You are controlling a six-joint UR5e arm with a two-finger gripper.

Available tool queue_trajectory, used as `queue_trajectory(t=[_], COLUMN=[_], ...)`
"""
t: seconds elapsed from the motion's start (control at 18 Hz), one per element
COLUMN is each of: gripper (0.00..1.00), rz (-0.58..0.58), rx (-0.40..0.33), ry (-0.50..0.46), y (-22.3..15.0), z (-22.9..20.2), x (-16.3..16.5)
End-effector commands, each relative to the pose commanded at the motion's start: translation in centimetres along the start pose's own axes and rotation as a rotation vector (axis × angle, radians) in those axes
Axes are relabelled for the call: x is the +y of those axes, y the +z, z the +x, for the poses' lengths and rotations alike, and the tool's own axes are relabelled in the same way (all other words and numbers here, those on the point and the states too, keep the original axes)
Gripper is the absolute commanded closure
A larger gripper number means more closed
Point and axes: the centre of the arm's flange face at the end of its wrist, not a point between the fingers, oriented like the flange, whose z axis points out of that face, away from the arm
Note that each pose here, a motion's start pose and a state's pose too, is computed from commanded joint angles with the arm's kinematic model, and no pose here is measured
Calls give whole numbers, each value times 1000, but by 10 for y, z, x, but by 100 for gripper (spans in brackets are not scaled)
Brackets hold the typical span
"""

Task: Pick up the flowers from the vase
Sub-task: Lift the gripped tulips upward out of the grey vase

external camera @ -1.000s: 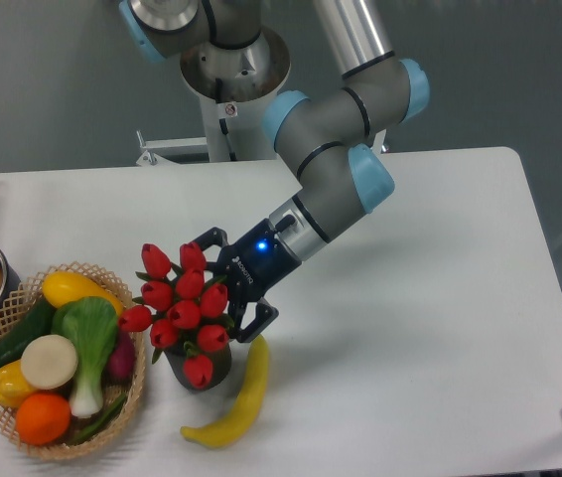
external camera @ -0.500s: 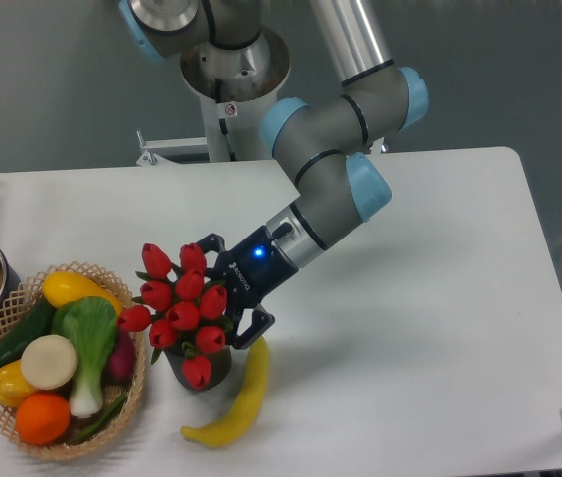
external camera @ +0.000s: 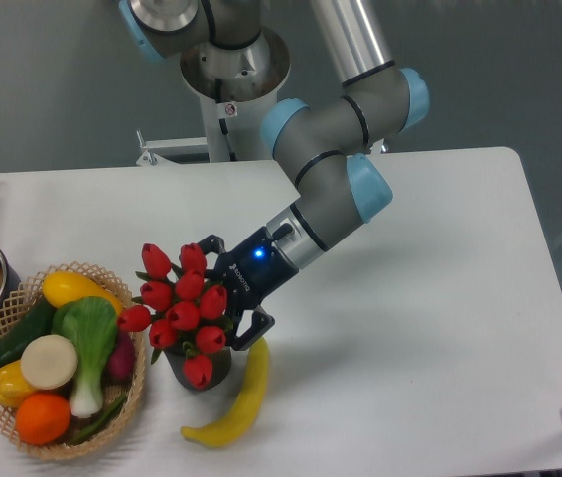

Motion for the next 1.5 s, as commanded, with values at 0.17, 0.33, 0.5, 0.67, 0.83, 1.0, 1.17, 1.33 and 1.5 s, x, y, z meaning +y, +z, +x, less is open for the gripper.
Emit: queue_trajectory(t=[0.17, 0.33, 0.5, 0.67, 0.83, 1.0, 1.17, 1.33, 1.5], gripper=[31, 38, 49, 55, 60, 63, 63, 63, 63], rz=[0, 1, 1, 1, 7, 23, 37, 39, 46], rx=[1, 1, 1, 2, 3, 4, 4, -1, -9], ry=[-1, 2, -1, -3, -6, -9, -8, -21, -29], y=[1, 0, 1, 1, 1, 1, 0, -4, -10], z=[0, 0, 0, 1, 3, 4, 6, 9, 11], x=[1, 1, 2, 2, 2, 2, -2, -9, -15])
